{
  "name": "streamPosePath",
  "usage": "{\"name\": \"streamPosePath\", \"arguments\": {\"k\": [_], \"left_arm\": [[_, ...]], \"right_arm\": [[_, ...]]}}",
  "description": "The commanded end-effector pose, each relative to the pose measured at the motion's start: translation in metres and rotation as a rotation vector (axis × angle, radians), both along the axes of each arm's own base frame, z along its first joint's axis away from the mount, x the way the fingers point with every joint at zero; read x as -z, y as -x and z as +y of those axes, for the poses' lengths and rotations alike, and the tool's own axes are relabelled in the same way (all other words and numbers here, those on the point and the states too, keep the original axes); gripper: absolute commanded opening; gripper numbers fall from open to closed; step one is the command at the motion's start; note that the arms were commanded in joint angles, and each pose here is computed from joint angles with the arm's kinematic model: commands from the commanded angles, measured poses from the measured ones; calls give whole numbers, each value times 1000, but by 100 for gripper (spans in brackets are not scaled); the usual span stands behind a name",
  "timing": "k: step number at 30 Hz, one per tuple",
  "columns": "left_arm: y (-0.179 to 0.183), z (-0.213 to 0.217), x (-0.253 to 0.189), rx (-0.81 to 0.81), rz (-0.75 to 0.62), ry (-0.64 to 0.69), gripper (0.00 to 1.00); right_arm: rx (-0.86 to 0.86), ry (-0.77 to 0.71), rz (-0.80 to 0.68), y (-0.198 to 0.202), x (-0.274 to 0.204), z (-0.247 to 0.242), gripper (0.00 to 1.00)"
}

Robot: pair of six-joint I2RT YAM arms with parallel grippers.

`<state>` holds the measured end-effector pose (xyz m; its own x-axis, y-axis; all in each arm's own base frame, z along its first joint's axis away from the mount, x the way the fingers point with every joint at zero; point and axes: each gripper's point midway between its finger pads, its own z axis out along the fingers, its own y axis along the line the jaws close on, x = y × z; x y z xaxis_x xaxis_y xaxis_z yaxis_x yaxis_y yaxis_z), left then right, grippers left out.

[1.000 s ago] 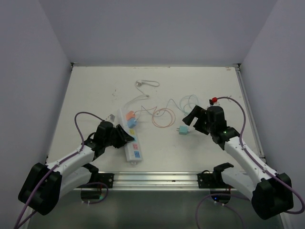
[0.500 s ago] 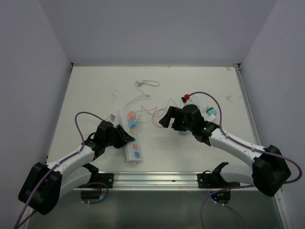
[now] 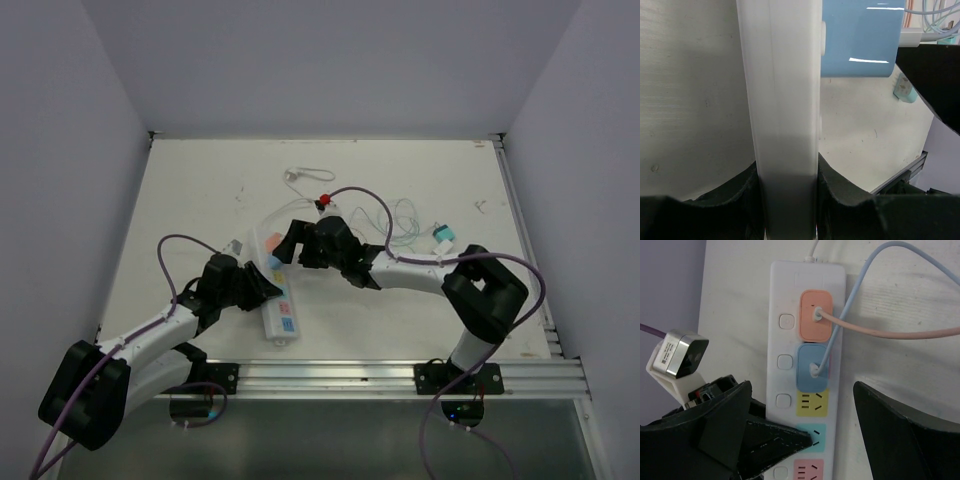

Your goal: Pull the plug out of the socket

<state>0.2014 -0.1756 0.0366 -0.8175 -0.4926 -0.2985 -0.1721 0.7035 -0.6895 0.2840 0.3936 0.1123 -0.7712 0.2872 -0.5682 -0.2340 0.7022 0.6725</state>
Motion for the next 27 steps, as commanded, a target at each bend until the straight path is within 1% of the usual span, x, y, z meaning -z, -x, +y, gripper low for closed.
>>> {"name": "streamPosePath", "arguments": {"k": [1, 6, 7, 9, 10, 15, 18, 19, 21, 22, 23, 24, 25, 26, 27], "left_arm": [[-2, 0, 0, 41, -36, -21, 0], [-2, -1, 0, 46, -35, -18, 0], [-2, -1, 0, 45, -35, -17, 0], [-2, -1, 0, 46, -34, -16, 0], [-2, -1, 0, 46, -34, -16, 0], [-1, -2, -1, 50, -36, -10, 0], [-1, -1, 0, 48, -35, -11, 0], [0, -1, -1, 48, -36, -11, 0], [0, -1, -1, 47, -37, -9, 0], [0, -1, -1, 47, -36, -10, 3], [0, -1, -1, 47, -37, -9, 7], [0, -1, -1, 46, -38, -8, 14], [-1, -2, -2, 45, -40, -6, 17], [-1, -2, -3, 45, -44, -4, 24], [-2, -2, -4, 42, -47, -1, 29]], "right_arm": [[8, -64, -37, -12, -16, 24, 85], [-4, -42, -17, -14, 0, 32, 76], [-6, -32, -6, -13, 8, 32, 72], [-11, -30, 0, -14, 11, 36, 71], [-17, -27, -1, -13, 13, 37, 67], [-53, -37, -7, -12, 20, 44, 54], [-64, -45, -14, -11, 23, 45, 40], [-66, -50, -17, -11, 23, 45, 30], [-68, -52, -15, -8, 23, 42, 21], [-72, -50, -17, -7, 22, 41, 10], [-76, -42, -15, -5, 24, 39, 5], [-81, -36, -27, -5, 21, 38, 2], [-84, -30, -26, -4, 21, 36, 0], [-86, -26, -24, -2, 22, 35, 0], [-108, -29, -21, 2, 22, 35, 0]]}}
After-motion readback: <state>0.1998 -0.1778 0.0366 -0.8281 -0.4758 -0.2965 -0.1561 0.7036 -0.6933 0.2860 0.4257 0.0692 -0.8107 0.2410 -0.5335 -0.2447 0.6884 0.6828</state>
